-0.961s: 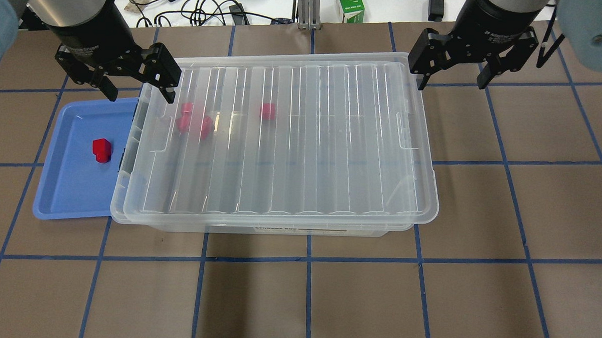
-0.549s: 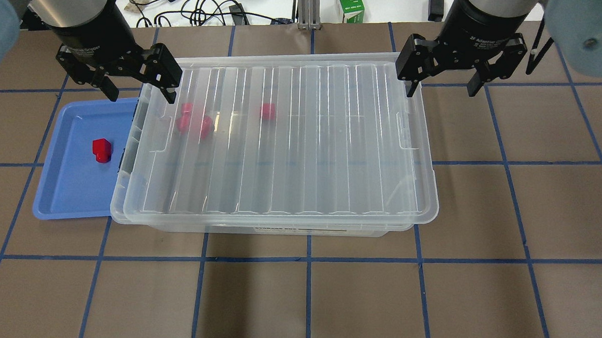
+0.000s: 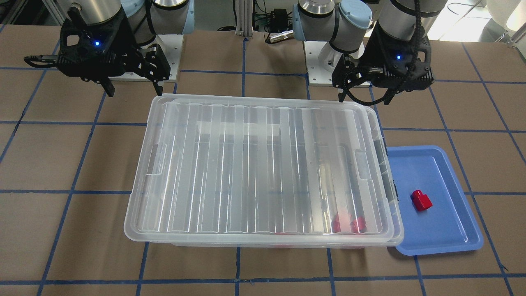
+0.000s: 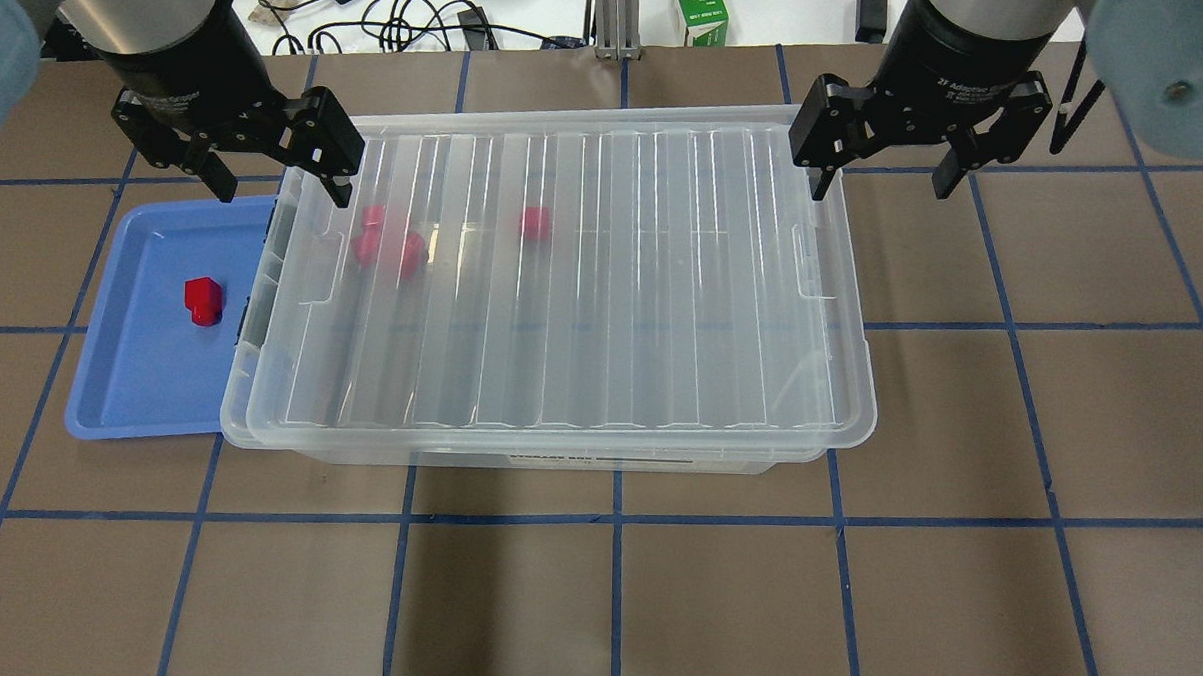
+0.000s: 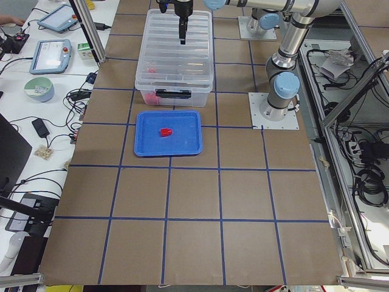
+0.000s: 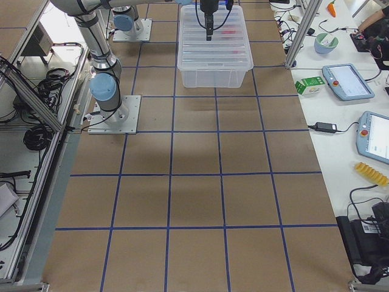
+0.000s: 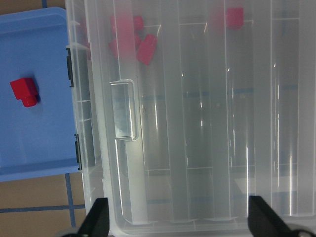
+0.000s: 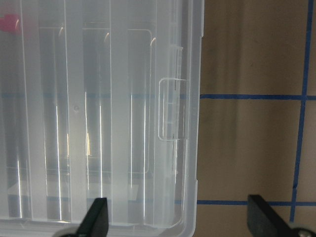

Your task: Place red block in blue tray from box

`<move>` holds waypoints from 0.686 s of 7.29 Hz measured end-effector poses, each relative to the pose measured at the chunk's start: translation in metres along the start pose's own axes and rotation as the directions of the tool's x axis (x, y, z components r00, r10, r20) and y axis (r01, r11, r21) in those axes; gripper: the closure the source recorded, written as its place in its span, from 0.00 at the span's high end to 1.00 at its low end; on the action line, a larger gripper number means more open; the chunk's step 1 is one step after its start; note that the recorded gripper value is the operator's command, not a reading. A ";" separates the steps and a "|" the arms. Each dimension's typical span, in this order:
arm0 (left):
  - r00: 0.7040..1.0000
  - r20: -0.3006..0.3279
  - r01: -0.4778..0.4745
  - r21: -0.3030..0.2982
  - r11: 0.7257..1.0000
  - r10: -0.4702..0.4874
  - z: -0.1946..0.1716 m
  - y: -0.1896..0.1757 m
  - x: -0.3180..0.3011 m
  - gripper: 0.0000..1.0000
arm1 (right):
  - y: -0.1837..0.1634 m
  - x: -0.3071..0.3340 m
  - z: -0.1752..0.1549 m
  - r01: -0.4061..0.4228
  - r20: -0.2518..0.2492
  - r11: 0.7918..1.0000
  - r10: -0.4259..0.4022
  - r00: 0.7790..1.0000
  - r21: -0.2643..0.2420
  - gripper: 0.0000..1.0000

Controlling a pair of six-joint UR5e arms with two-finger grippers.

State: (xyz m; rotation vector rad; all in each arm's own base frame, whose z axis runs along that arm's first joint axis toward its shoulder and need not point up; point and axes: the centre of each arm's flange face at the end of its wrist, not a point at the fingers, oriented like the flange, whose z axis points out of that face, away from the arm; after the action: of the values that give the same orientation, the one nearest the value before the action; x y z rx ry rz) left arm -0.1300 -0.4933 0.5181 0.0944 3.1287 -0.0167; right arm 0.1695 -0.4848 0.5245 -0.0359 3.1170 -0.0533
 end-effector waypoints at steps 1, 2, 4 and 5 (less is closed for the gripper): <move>1.000 0.000 -0.001 -0.001 1.000 0.001 0.000 0.000 0.001 1.00 | 0.000 0.000 0.000 0.001 0.000 1.000 -0.001 1.000 -0.001 1.00; 1.000 -0.001 -0.001 -0.005 1.000 0.001 0.002 -0.001 0.002 1.00 | 0.000 0.000 0.000 0.001 0.000 1.000 -0.001 1.000 -0.002 1.00; 1.000 -0.004 -0.004 -0.002 1.000 0.004 0.002 -0.001 0.003 1.00 | 0.001 0.000 0.000 0.001 0.000 1.000 -0.001 1.000 -0.003 1.00; 1.000 -0.004 -0.004 0.004 1.000 0.004 -0.001 0.001 0.003 1.00 | 0.001 0.000 0.000 0.001 0.000 1.000 -0.001 1.000 -0.003 1.00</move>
State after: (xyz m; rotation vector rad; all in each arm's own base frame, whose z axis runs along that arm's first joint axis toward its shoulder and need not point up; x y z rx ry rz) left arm -0.1334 -0.4922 0.5194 0.1013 3.1327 -0.0228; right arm 0.1695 -0.4841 0.5242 -0.0382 3.1175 -0.0492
